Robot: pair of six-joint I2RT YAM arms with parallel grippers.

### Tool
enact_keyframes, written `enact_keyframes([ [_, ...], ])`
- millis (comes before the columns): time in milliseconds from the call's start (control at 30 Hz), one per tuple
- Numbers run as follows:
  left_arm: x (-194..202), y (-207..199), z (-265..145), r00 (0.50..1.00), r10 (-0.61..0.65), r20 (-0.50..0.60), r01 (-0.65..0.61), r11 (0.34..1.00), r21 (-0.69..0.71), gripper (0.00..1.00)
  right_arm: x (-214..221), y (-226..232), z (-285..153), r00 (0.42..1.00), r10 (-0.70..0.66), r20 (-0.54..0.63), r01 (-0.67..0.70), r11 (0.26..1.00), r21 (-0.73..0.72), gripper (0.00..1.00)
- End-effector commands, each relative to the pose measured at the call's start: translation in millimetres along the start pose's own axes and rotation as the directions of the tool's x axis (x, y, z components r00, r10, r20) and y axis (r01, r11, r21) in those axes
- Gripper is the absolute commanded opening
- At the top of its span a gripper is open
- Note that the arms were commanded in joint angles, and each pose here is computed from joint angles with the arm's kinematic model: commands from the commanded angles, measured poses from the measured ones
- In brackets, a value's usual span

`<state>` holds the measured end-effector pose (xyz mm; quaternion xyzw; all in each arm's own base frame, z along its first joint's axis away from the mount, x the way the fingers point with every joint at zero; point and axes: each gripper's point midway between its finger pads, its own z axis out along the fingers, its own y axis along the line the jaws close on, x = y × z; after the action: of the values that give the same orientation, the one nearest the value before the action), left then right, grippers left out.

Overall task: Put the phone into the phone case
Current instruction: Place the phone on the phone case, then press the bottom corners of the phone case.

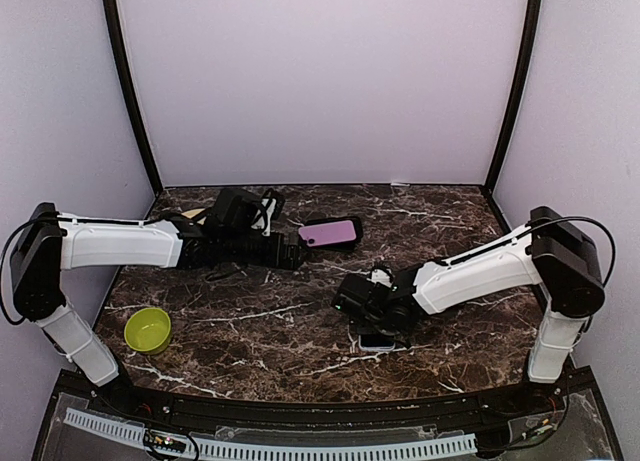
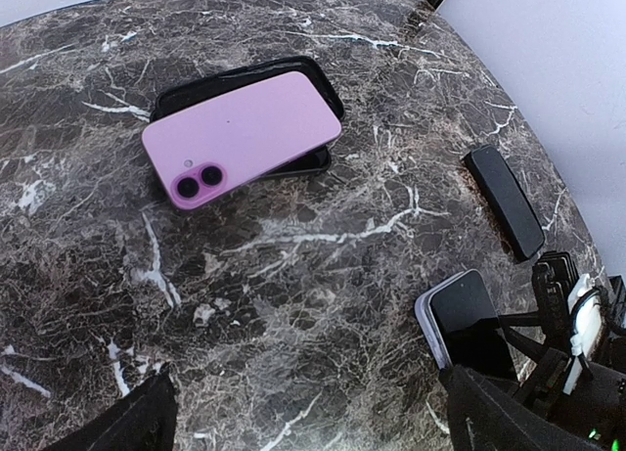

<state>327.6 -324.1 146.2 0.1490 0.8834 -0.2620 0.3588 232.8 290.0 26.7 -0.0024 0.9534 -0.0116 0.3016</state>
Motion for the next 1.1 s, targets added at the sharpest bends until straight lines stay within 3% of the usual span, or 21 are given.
enact_keyframes([
  [0, -13.7, -7.8, -8.9, 0.999, 0.018, 0.030, -0.019, 1.000, 0.010, 0.99, 3.9, -3.7, 0.0, 1.000, -0.017, -0.015, 0.017, 0.999, 0.029, 0.90],
  [467, -16.2, -8.9, -11.3, 0.999, 0.029, 0.038, -0.030, 0.999, 0.012, 0.99, -33.3, -2.7, -49.2, 0.995, -0.101, 0.026, 0.101, 0.995, -0.022, 0.89],
  [533, -16.2, -8.8, -11.6, 0.999, 0.030, 0.038, -0.030, 0.999, 0.012, 0.99, -34.2, -12.4, -53.5, 0.995, -0.095, 0.028, 0.095, 0.995, -0.016, 0.83],
  [667, -15.4, -8.1, -11.2, 0.999, 0.030, 0.036, -0.030, 0.999, 0.011, 0.99, -23.7, -21.7, -46.5, 0.998, -0.061, -0.026, 0.059, 0.996, -0.070, 0.60],
  [1067, -16.0, -8.3, -11.7, 0.999, 0.031, 0.038, -0.031, 0.999, 0.011, 0.99, 37.3, -19.2, -15.7, 0.974, -0.096, -0.207, 0.071, 0.990, -0.124, 0.28],
])
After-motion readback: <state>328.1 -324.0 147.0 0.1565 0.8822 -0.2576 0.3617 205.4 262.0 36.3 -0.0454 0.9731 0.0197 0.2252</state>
